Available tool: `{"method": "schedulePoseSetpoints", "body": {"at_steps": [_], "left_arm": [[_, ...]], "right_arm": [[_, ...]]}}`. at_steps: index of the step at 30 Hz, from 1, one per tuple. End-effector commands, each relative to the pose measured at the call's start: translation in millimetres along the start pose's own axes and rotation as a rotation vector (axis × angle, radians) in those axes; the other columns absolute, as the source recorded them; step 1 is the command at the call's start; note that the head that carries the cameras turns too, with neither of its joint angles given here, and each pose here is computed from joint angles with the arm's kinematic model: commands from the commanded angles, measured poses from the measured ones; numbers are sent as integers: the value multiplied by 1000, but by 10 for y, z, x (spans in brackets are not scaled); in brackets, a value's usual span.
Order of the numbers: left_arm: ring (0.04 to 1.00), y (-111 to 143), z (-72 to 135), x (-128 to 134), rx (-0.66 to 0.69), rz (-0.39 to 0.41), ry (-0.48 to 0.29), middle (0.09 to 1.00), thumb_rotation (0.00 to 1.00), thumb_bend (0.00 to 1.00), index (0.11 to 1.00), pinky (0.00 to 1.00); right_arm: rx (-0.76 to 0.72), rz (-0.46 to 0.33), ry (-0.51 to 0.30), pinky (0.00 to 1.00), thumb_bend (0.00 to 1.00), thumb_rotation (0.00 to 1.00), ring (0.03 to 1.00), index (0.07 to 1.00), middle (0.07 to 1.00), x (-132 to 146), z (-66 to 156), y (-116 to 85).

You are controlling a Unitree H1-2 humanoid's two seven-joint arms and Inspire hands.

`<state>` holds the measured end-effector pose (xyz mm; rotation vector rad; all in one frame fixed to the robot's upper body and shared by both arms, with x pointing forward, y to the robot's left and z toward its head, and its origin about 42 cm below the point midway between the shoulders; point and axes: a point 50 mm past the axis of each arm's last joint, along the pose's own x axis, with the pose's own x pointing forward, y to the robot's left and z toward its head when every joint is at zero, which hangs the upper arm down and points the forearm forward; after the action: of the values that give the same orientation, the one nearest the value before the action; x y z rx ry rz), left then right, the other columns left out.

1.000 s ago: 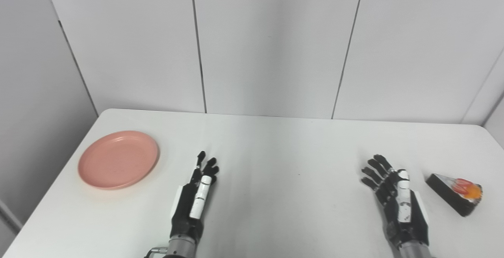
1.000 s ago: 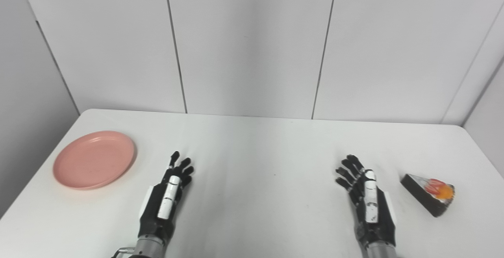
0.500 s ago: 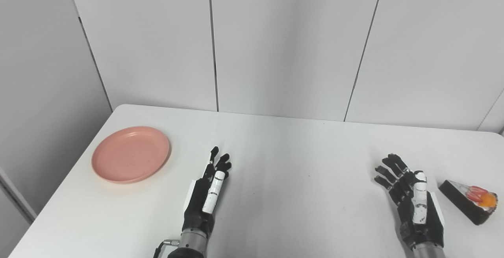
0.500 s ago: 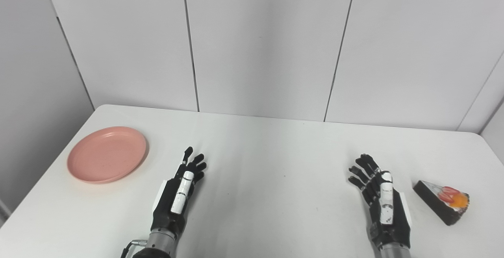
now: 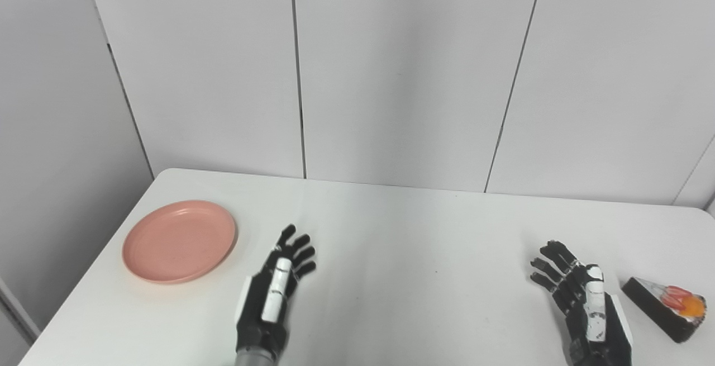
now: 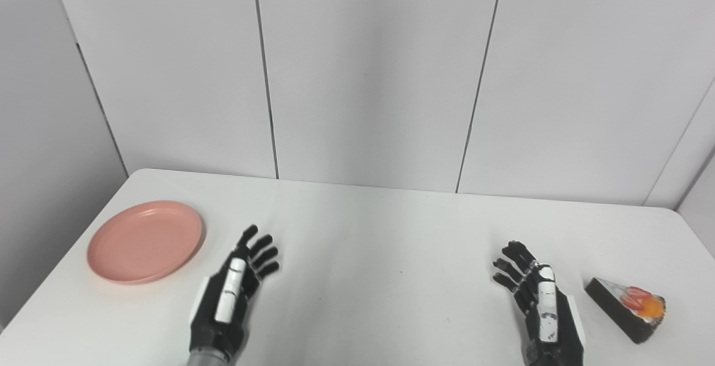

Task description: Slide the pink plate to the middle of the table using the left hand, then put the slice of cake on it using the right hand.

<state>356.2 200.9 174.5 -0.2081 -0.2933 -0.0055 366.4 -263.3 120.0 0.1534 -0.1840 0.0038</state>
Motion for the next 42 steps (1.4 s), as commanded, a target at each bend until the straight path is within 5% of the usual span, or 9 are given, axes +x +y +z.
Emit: {"method": "schedulePoseSetpoints", "body": {"at_steps": [1,7,14,20,28,42], "left_arm": [[797,-113,387,328,22,-67,-149,811,837,732,760,744],[766,19,765,823,74,-107,-254,764,834,797,740,761],[731,336,1164,1239,235,-35,-341,728,846,841,701,743],[725,681,1369,1497,344,29,-395,729,862,778,702,738],[774,1299,1534,1750,435,147,-380,775,900,833,754,767],[764,2181,1419,1911,534,291,-236,786,790,640,811,771]], "right_arm": [[29,-58,169,762,907,993,790,801,827,-520,-525,-69],[34,-64,170,758,904,995,787,793,819,-517,-527,-34],[38,-55,170,749,898,996,783,792,821,-519,-518,1],[31,-55,169,736,905,998,775,790,818,-535,-497,10],[24,-52,170,728,904,1000,769,794,817,-549,-472,-21],[18,-46,180,721,895,1000,774,802,824,-558,-472,-88]]}}
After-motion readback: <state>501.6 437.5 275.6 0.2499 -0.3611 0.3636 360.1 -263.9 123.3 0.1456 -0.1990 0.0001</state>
